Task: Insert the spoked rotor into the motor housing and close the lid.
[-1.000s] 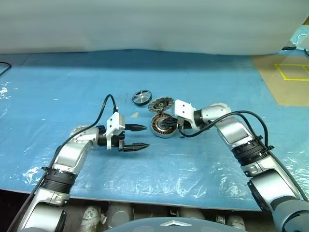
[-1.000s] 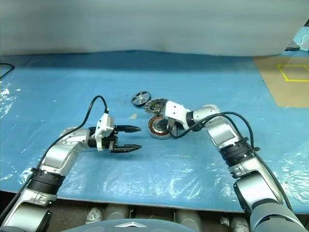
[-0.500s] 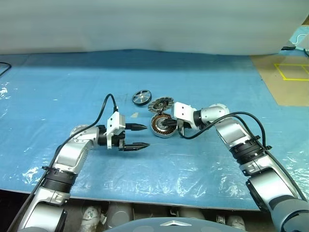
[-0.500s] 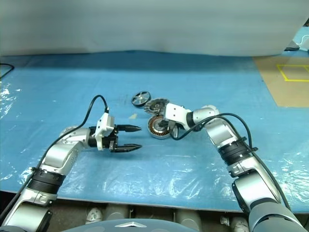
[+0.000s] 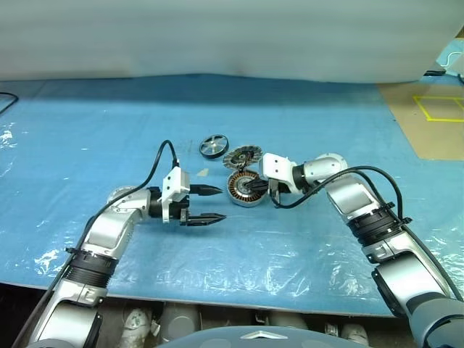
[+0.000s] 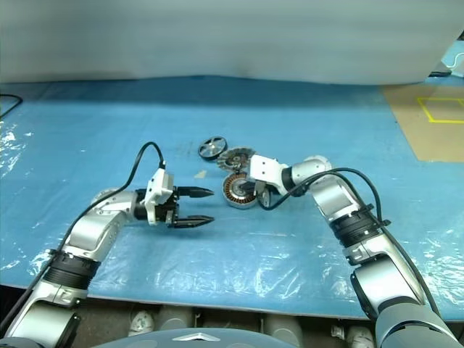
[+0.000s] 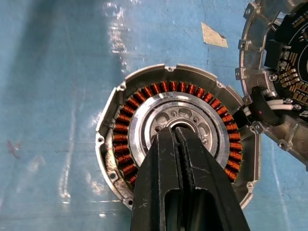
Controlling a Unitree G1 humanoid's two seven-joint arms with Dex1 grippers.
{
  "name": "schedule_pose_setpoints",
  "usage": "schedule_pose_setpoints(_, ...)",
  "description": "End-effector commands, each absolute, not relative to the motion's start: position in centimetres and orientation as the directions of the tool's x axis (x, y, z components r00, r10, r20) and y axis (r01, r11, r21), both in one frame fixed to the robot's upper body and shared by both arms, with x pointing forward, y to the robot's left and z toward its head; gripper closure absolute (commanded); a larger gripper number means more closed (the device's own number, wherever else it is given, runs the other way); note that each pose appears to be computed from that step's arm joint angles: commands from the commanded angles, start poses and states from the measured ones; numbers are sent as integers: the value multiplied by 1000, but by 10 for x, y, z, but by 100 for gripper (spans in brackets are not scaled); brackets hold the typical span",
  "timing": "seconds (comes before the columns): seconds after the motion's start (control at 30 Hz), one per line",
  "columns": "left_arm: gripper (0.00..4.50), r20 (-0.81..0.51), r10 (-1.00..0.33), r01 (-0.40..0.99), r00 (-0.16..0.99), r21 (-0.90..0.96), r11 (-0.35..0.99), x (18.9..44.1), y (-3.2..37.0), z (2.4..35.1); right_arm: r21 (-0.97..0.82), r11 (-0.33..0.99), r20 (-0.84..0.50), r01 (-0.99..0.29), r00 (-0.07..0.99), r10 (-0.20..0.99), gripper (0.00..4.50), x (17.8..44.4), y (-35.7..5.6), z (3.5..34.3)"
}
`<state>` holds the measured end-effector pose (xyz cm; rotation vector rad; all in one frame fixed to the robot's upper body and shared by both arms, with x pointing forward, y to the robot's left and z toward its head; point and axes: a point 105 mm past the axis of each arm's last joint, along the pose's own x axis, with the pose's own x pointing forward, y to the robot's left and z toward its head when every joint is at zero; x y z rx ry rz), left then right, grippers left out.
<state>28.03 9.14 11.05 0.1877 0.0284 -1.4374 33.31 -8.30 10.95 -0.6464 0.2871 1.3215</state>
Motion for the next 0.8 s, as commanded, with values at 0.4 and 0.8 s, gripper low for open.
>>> schedule_pose_setpoints(0.4, 116, -122, -984, 983, 127, 145, 109, 277, 91, 116, -159, 294, -426, -943, 334, 841, 446, 331, -69, 97)
schedule_pose_setpoints(0.8, 116, -136, -980, 981, 142, 153, 121, 278, 98, 117, -128, 303, -356, -944, 329, 875, 446, 335, -68, 119)
